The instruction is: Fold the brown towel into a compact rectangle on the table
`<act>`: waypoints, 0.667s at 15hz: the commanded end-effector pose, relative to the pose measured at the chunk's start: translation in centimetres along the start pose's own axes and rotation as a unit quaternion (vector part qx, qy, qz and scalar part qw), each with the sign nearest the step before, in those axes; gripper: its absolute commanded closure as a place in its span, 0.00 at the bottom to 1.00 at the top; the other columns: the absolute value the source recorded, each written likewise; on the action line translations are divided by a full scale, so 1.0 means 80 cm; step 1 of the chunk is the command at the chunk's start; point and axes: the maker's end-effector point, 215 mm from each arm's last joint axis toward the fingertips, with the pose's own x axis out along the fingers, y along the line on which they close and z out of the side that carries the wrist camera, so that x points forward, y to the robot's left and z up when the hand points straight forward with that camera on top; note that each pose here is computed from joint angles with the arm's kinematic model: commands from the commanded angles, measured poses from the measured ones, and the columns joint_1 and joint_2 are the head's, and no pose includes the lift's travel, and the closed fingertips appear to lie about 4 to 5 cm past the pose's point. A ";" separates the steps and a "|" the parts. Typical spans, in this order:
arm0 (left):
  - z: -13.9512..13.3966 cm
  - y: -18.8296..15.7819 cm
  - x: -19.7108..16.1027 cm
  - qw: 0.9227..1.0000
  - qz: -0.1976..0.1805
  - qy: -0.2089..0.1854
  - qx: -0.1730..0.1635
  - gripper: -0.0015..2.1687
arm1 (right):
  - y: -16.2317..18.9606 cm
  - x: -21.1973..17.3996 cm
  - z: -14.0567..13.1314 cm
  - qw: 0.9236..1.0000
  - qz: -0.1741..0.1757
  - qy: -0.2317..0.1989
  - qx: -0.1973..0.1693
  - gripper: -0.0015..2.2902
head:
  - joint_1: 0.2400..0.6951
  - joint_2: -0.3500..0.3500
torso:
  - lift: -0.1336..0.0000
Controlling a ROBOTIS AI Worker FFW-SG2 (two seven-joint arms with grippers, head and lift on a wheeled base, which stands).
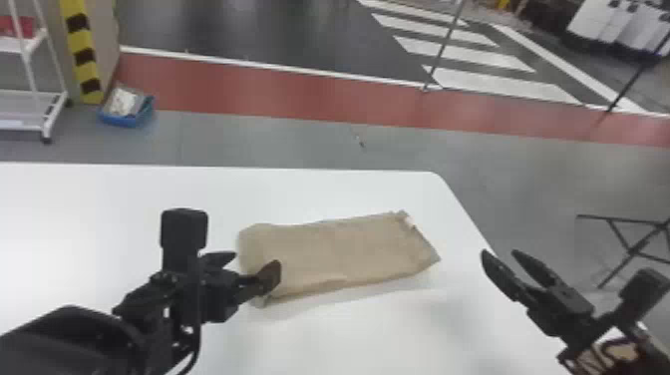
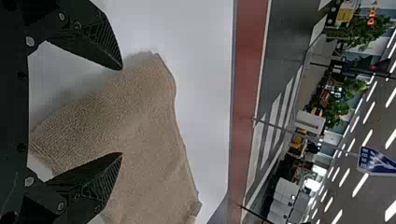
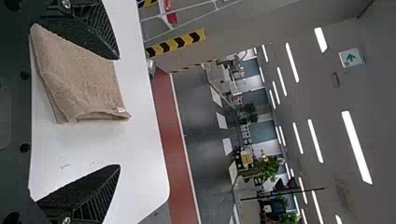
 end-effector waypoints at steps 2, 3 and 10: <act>-0.015 -0.030 0.009 1.000 -0.015 0.012 0.002 0.13 | -0.013 -0.009 -0.006 1.000 -0.007 0.000 0.003 0.02 | 1.00 0.00 | 0.07; -0.020 -0.033 0.011 1.000 -0.014 0.015 0.006 0.13 | -0.014 -0.010 -0.005 1.000 -0.007 -0.002 0.002 0.02 | 1.00 0.00 | 0.07; -0.035 -0.031 0.013 0.999 0.001 0.025 0.034 0.17 | -0.013 -0.011 0.000 1.000 -0.002 -0.008 0.003 0.02 | 1.00 0.00 | 0.07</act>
